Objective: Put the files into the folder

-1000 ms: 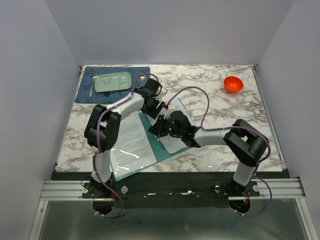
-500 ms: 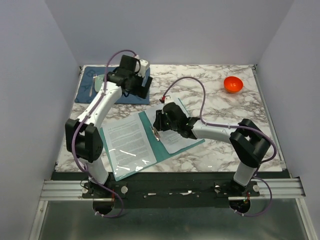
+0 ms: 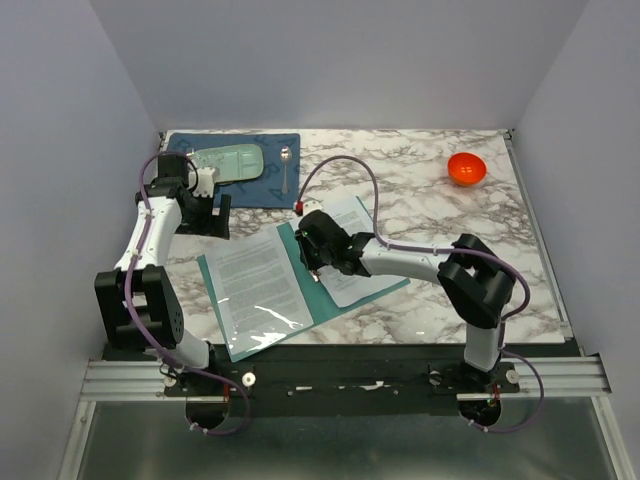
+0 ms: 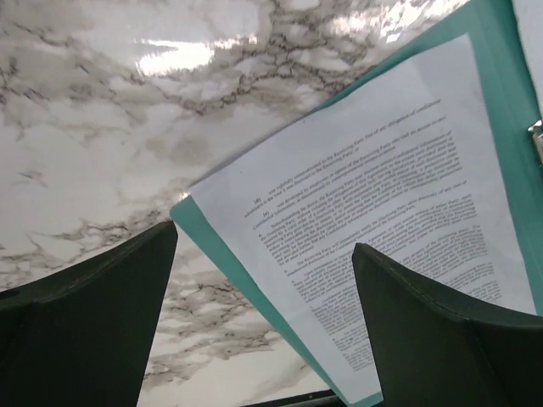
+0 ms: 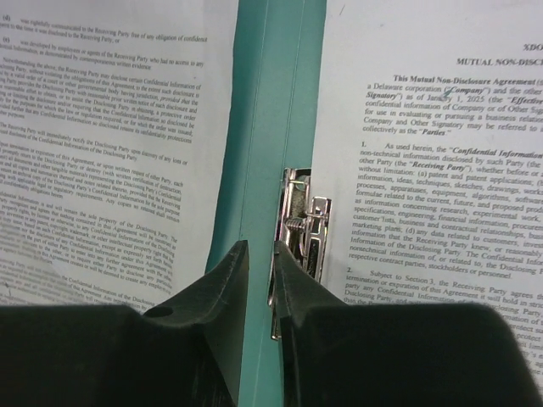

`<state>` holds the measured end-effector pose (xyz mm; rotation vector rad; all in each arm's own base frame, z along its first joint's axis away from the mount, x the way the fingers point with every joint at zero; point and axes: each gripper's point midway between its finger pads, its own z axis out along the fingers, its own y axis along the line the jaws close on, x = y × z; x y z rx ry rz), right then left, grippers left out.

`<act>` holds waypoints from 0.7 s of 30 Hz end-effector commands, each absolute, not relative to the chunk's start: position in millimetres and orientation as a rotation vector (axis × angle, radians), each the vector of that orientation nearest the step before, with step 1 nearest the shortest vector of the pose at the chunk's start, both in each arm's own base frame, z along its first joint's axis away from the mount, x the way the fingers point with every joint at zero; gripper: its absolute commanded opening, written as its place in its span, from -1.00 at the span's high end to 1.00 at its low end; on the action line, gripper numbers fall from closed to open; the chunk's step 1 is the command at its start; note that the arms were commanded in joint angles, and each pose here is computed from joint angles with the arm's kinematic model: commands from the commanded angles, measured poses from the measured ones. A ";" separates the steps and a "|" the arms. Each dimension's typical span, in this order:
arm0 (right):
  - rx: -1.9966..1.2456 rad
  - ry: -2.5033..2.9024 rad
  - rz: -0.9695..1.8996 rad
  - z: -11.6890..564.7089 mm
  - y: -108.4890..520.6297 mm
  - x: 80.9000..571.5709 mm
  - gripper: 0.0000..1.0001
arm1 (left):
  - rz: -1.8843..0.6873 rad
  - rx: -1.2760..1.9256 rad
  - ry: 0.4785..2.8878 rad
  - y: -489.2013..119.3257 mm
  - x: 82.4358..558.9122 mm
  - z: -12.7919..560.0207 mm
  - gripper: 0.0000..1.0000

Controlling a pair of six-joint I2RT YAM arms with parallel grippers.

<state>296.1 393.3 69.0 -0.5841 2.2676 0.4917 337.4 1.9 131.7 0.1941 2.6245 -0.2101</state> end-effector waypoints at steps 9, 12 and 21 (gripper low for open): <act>-0.627 2.356 0.349 31.5 388.8 291.2 0.49 | -0.353 0.290 2.618 -12.1 300.9 123.8 -0.96; -0.620 2.356 0.333 32.3 387.2 291.9 0.43 | -0.346 0.304 2.615 -11.0 296.4 122.9 -0.96; -0.621 2.370 0.318 28.4 385.2 291.1 0.26 | -0.345 0.306 2.614 -9.3 293.9 124.0 -0.96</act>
